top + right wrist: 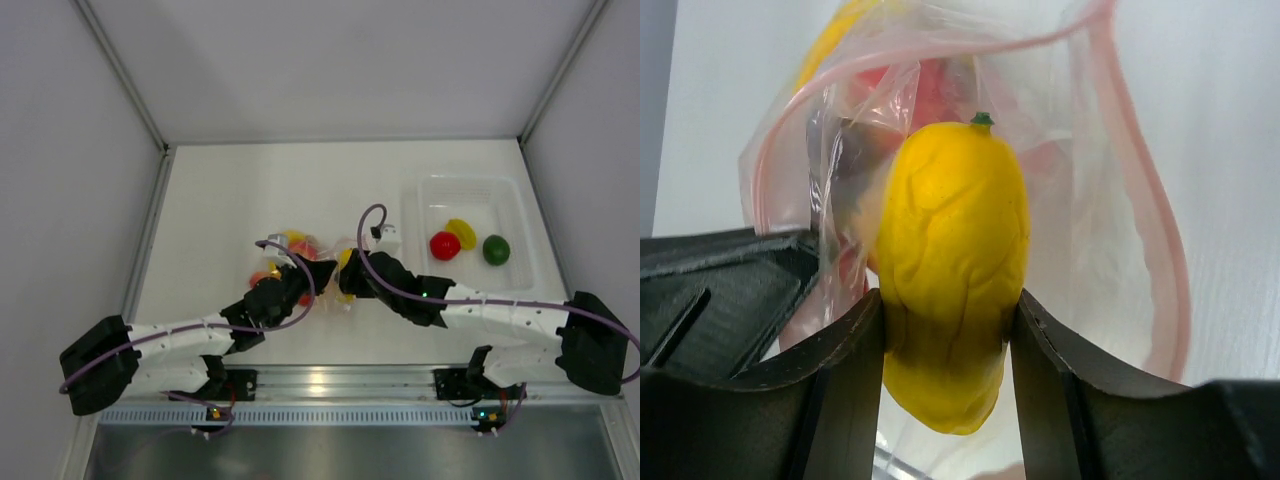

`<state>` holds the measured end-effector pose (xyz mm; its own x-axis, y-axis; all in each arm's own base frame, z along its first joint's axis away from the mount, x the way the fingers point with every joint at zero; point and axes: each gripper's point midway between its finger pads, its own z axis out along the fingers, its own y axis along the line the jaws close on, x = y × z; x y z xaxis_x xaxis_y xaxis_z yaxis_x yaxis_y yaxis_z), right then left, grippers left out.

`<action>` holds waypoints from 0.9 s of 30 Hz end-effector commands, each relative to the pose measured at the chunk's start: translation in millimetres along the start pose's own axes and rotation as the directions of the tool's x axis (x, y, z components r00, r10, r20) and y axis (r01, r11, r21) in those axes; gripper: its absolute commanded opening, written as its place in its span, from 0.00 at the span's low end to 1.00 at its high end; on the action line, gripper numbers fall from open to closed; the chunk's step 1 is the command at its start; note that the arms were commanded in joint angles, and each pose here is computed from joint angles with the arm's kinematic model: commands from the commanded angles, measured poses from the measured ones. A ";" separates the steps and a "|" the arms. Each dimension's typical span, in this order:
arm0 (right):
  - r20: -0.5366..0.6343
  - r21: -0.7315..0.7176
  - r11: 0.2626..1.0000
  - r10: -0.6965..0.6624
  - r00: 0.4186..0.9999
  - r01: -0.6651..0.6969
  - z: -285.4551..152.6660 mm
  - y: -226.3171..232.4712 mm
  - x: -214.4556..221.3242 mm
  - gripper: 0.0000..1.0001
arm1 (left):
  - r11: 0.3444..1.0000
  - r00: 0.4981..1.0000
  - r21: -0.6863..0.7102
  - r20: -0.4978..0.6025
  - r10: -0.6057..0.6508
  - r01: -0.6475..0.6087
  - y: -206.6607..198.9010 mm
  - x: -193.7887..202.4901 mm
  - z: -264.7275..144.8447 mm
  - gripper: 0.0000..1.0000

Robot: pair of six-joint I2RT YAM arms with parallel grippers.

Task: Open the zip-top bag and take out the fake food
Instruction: Pick up the fake fruit from the zipper food storage bag.

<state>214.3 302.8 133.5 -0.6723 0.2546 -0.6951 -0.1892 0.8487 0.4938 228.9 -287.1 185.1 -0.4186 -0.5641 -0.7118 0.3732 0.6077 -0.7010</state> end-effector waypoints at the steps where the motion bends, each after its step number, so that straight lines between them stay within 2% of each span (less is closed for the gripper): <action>1: 0.060 -0.027 1.000 -0.008 0.998 0.010 -13.2 0.9 -7.7 0.28 | 1.000 0.999 -0.007 0.046 -0.016 0.016 -2.6 -11.4 1.8 0.00; 5: 0.067 0.026 0.998 -0.056 0.996 0.055 -8.1 -10.5 -6.4 0.27 | 1.000 0.999 0.018 0.028 -0.026 0.025 -9.5 -9.4 3.0 0.00; 9: 0.109 -0.004 0.996 -0.086 0.990 0.087 -9.2 -7.7 -11.8 0.25 | 1.000 1.000 0.021 0.023 -0.013 0.012 -11.4 -8.6 5.4 0.00; 14: 0.193 -0.065 0.992 -0.092 0.977 0.107 -24.5 2.4 -33.9 0.25 | 1.000 1.000 0.002 0.029 -0.008 0.008 -6.6 -7.8 5.4 0.00; 18: 0.226 -0.065 0.990 -0.107 0.968 0.124 -37.7 2.2 -47.2 0.25 | 0.996 1.000 -0.087 0.016 -0.005 0.006 5.7 -5.8 9.9 0.00; 27: 0.303 -0.078 0.987 -0.111 0.947 0.141 -67.0 4.7 -76.4 0.25 | 0.997 1.000 -0.076 -0.007 -0.010 0.009 1.0 -1.1 14.8 0.00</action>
<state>214.8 257.2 195.8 -0.4568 0.2616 -0.8502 -0.3200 0.8435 0.4315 236.5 -289.1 168.0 -0.4450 -0.5315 -0.7207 0.3046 0.6670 -0.6800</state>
